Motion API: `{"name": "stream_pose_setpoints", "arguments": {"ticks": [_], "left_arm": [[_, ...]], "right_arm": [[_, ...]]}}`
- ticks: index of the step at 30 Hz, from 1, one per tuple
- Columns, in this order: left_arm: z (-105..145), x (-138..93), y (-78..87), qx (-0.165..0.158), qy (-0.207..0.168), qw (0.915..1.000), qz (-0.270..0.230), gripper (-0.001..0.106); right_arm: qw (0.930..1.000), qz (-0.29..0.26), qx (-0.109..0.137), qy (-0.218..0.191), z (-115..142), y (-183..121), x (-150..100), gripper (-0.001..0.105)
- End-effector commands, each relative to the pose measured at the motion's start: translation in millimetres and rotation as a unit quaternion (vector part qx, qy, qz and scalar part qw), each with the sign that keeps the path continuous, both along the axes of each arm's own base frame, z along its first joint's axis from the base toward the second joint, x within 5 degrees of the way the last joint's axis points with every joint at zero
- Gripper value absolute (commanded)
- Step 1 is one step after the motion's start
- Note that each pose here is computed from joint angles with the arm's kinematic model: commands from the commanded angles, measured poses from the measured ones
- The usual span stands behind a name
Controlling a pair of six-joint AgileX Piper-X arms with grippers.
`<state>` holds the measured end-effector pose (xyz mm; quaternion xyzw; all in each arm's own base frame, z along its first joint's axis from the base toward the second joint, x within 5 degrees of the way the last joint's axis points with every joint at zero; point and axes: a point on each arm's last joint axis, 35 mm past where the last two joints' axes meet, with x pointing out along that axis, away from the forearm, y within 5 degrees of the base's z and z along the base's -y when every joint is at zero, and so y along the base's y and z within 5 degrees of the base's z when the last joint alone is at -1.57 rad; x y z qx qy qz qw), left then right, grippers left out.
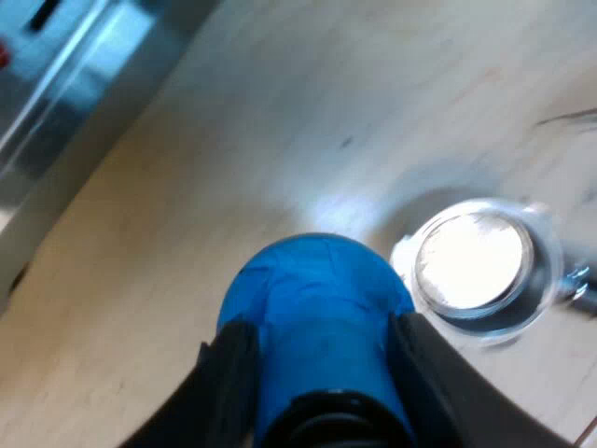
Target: Grind coffee beans and then tamp
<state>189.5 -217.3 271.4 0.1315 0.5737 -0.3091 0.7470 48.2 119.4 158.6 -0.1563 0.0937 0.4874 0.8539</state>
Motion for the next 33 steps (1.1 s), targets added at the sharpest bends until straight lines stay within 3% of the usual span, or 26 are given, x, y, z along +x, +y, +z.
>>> {"name": "stream_pose_setpoints", "arguments": {"ticks": [1, 4, 10, 13, 17, 21, 33], "left_arm": [[-2.4, 1.6, 22.3, 0.009, -0.001, 0.9994, 0.035, 0.0], [-9.9, 1.6, 37.9, 0.017, 0.007, 0.9983, 0.056, 0.0], [-24.5, 5.7, 65.3, 0.034, 0.018, 0.9941, 0.101, 0.0], [-32.9, 12.1, 78.1, 0.036, 0.021, 0.9909, 0.128, 0.0], [-43.7, 18.7, 96.0, 0.039, 0.028, 0.9862, 0.158, 0.0], [-53.4, 22.0, 105.9, 0.019, 0.036, 0.9857, 0.164, 0.0], [-67.7, 30.9, 120.9, -0.002, 0.01, 0.9799, 0.199, 0.0]], "right_arm": [[0.9995, 0.012, 0.015, -0.027, 6.3, 1.8, 0.0, 0.072], [0.999, 0.013, 0.025, -0.035, 11.8, 3.4, 0.6, 0.072], [0.9965, 0.009, 0.021, -0.08, 28.3, 7.6, 3.1, 0.072], [0.9963, -0.004, 0.021, -0.083, 29.7, 7.4, 4.0, 0.072], [0.9973, -0.004, 0.002, -0.074, 25.2, 6.5, 3.7, 0.072], [0.998, -0.005, -0.009, -0.062, 21.7, 5.6, 3.4, 0.072], [0.9983, -0.005, -0.019, -0.055, 24.3, 10.8, 5.1, 0.072]]}}
